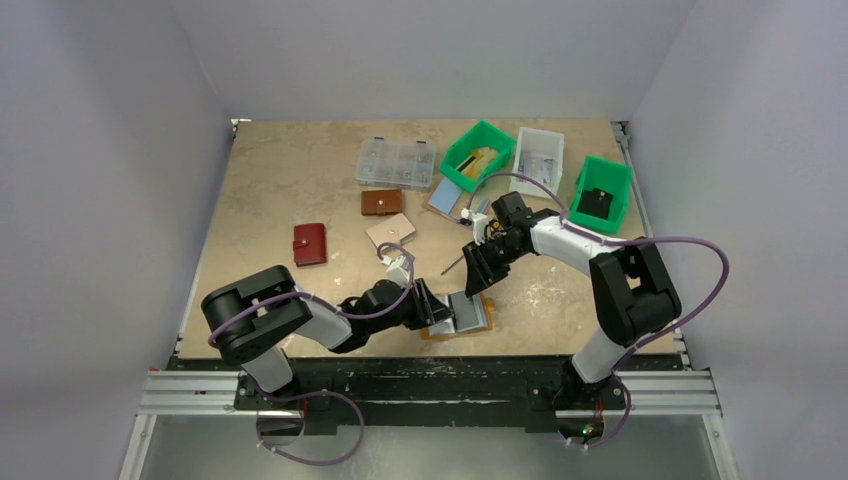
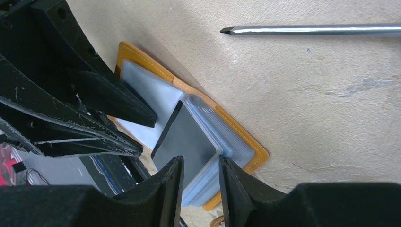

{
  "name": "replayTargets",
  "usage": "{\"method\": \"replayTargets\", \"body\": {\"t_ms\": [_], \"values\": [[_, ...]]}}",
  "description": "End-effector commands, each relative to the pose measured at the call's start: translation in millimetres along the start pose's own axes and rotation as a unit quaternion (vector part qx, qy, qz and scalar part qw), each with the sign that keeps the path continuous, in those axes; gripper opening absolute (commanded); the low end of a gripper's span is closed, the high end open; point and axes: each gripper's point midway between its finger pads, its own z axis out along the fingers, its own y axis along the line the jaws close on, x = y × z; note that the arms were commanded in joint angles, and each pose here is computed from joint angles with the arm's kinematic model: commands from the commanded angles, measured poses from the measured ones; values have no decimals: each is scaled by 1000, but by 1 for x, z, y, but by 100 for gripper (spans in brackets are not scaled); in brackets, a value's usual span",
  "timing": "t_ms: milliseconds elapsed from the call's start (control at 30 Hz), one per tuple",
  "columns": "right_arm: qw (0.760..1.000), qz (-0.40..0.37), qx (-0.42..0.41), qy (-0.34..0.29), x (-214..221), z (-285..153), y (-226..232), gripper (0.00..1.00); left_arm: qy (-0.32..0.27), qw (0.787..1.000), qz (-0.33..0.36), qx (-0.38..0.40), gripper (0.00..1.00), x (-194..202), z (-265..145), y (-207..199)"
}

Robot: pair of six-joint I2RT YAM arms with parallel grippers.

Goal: Take the credit cards out of the card holder
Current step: Remove the credit card from the card holder.

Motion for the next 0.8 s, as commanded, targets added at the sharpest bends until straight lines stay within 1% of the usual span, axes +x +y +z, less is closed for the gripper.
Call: {"method": "replayTargets", "body": {"t_ms": [0, 167, 367, 533, 667, 767], "values": [[1000, -3, -10, -7, -10, -4, 4, 41, -11, 1000, -5, 14, 37, -4, 1, -6], [1000, 4, -1, 2, -8, -1, 0, 44, -9, 1000, -5, 12, 37, -2, 1, -4], [1000, 5, -14, 2, -8, -1, 4, 47, -7, 1000, -7, 12, 37, -1, 2, -4], [1000, 5, -4, 3, -7, -2, 1, 52, -6, 1000, -9, 11, 37, 0, 3, -2], [1000, 4, -10, 3, -7, -2, 3, 51, -6, 1000, -11, 12, 36, 0, 3, -1], [1000, 2, -17, 2, -7, -3, 6, 49, -5, 1000, -12, 13, 36, 1, 3, -1]]}}
